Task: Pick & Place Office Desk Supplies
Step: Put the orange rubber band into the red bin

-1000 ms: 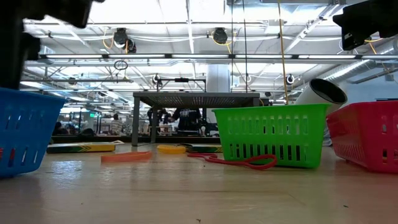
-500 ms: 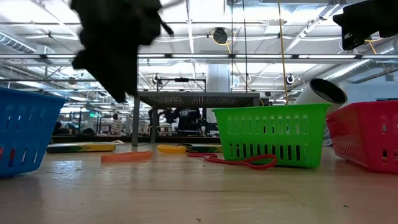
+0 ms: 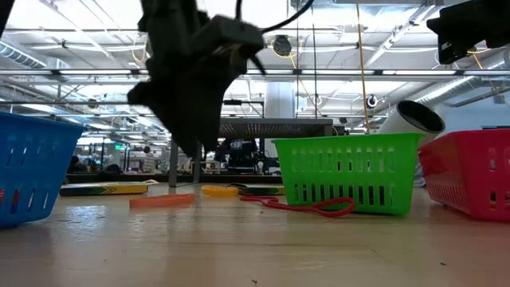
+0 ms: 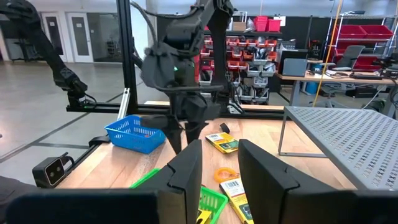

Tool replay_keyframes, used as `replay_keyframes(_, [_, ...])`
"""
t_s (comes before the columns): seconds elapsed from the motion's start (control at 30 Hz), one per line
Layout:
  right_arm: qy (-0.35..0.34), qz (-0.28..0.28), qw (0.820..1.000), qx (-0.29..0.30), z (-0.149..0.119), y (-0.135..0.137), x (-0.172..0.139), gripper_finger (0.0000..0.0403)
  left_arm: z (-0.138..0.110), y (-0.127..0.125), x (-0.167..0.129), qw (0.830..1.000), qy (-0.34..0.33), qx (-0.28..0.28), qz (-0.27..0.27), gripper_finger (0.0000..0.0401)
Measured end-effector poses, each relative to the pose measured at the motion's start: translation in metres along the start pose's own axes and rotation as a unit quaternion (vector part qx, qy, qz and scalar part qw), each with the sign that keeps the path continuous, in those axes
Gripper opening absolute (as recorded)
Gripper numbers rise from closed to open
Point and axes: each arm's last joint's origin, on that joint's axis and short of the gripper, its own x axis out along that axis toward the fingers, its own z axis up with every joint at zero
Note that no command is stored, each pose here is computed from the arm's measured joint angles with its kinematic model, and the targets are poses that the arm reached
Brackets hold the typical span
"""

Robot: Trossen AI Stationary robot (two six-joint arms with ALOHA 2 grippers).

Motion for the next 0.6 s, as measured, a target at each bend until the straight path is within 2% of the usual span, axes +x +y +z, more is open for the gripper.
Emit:
replay_keyframes(0.1, [0.000, 0.000, 1.000, 0.000, 0.000, 0.000, 0.000, 0.0096, 0.005, -0.008, -0.007, 1.000, 0.008, 0.011, 0.027, 0.0172])
replay_keyframes(0.23, [0.000, 0.000, 1.000, 0.000, 0.000, 0.000, 0.000, 0.0094, 0.005, -0.003, -0.004, 0.997, 0.018, 0.010, 0.072, 0.0172])
replay_keyframes(0.6, [0.000, 0.000, 1.000, 0.000, 0.000, 0.000, 0.000, 0.0094, -0.007, 0.009, 0.012, 0.994, 0.065, -0.019, 0.087, 0.0172])
